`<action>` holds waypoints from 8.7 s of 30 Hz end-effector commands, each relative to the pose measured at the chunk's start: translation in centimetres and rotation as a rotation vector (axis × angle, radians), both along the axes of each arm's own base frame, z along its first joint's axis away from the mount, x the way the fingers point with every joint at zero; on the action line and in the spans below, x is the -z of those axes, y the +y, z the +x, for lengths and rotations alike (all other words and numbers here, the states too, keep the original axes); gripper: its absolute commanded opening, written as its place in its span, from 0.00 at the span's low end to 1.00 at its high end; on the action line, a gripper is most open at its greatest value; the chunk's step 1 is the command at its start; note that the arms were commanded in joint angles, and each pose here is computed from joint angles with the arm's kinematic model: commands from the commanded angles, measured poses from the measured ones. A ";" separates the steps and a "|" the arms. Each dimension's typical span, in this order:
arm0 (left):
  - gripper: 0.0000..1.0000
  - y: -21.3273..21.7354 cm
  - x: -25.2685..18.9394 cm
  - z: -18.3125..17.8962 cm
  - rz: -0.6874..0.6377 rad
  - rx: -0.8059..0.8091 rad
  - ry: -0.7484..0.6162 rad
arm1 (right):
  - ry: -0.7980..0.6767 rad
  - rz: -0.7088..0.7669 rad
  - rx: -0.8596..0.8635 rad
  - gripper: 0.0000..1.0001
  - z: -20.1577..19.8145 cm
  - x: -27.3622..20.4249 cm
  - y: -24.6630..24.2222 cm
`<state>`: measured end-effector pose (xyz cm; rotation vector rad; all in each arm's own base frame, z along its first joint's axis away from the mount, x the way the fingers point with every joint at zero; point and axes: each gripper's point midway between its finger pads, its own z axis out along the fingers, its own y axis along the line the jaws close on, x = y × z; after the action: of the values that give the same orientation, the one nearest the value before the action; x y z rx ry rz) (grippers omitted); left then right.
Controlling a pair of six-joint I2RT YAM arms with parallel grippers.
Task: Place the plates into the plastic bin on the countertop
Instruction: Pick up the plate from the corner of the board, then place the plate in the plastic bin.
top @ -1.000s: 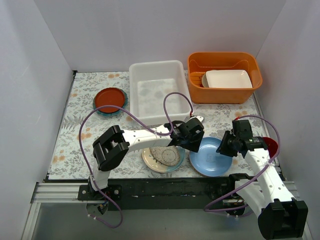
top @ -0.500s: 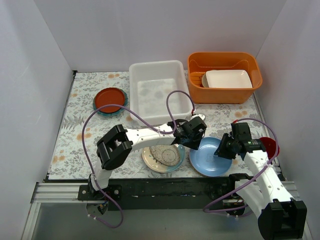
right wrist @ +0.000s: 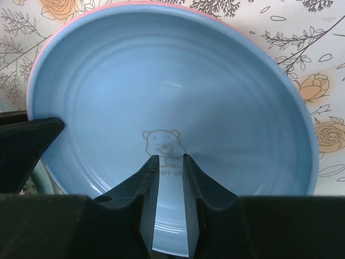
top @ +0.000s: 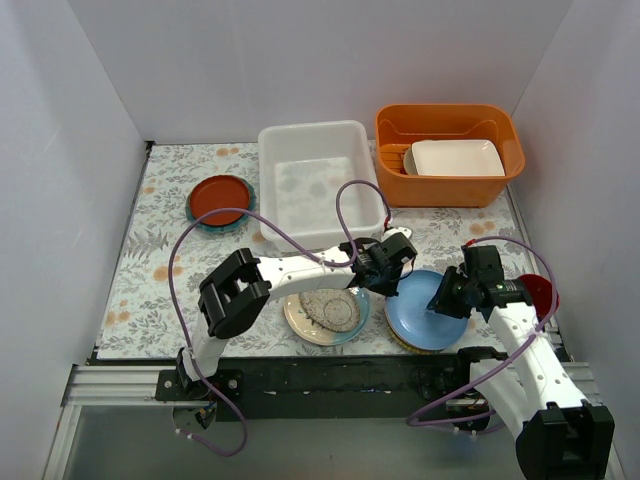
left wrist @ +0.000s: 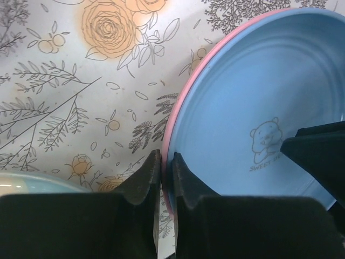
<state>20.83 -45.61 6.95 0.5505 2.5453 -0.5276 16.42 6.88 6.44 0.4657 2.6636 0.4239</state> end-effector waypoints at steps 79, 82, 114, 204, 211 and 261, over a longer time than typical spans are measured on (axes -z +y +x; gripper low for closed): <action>0.00 7.5 -2.2 2.3 0.149 -0.154 -0.088 | -0.035 -0.275 -0.009 0.51 6.3 -0.9 -3.6; 0.00 7.4 -2.2 2.3 0.147 -0.153 -0.088 | -0.016 -0.281 -0.006 0.51 6.1 -0.3 -3.8; 0.00 7.4 -3.1 2.3 0.120 -0.171 -0.092 | -0.008 -0.257 -0.045 0.14 5.4 -0.8 -3.4; 0.55 7.8 -10.1 3.5 -0.302 -0.231 -0.035 | -0.251 0.050 -0.185 0.01 5.1 -12.5 2.2; 0.19 8.2 -10.4 3.5 -0.315 -0.245 -0.041 | -0.256 0.073 -0.190 0.01 5.0 -12.7 2.5; 0.00 8.9 -12.8 2.2 -0.398 -0.228 -0.026 | -0.315 0.227 -0.269 0.59 4.8 -13.4 5.3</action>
<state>23.81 -35.85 16.78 0.0781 2.3939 -0.8074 20.24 10.94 16.16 0.1683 2.5099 0.7318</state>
